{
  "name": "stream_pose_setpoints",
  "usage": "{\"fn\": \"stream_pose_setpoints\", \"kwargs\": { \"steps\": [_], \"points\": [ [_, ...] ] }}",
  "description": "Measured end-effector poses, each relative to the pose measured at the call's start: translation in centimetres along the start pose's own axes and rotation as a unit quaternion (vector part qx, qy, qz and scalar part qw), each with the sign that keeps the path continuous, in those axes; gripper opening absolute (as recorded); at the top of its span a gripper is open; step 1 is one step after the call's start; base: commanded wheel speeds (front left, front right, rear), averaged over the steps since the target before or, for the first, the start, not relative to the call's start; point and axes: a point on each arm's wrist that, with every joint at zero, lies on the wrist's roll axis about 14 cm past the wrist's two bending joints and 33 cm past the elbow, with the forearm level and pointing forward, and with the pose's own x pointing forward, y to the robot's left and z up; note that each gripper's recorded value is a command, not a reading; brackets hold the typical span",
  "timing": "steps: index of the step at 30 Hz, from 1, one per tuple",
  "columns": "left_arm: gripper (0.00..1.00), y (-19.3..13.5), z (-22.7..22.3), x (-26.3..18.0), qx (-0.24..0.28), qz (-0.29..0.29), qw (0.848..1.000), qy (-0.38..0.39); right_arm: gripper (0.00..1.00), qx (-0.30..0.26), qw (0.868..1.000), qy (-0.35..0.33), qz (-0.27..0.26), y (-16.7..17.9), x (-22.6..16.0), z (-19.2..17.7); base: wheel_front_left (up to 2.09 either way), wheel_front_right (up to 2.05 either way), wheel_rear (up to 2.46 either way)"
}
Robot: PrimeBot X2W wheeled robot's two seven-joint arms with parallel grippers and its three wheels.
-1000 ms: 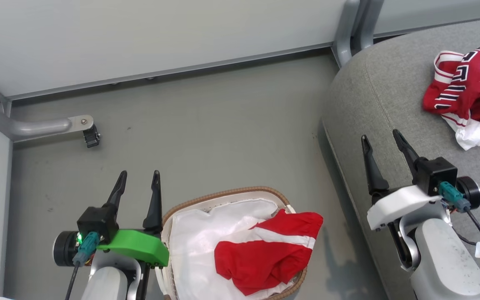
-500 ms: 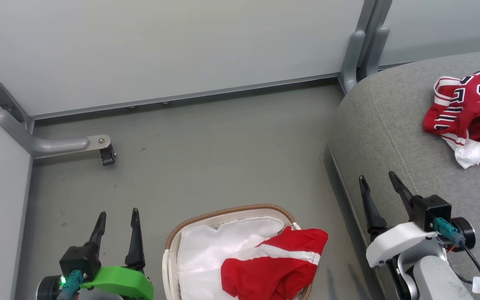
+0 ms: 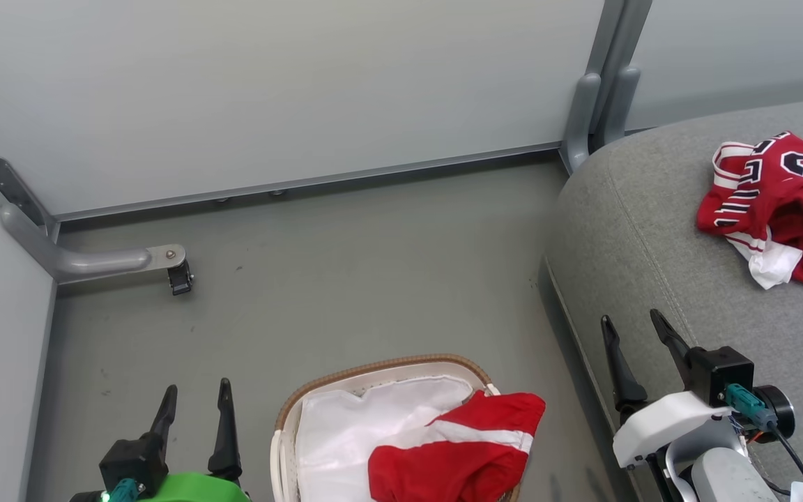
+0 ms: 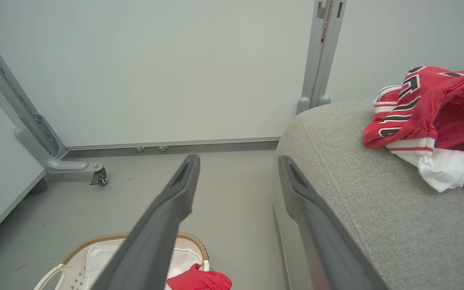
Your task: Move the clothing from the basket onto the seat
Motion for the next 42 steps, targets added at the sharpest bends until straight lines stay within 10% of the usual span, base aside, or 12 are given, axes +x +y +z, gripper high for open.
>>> {"fn": "stream_pose_setpoints", "kwargs": {
  "steps": [21,42],
  "points": [
    [1.00,-6.3,-5.8,4.6,-0.009,-0.100,0.991,0.093,1.00,0.002,1.000,-0.030,0.003,-0.7,4.3,1.4,0.00,0.00,0.00],
    [1.00,-12.4,-17.4,7.8,-0.009,-0.209,0.945,0.250,1.00,0.002,0.999,-0.022,-0.024,-4.3,8.1,-0.6,0.00,0.00,0.00]
  ]
}}
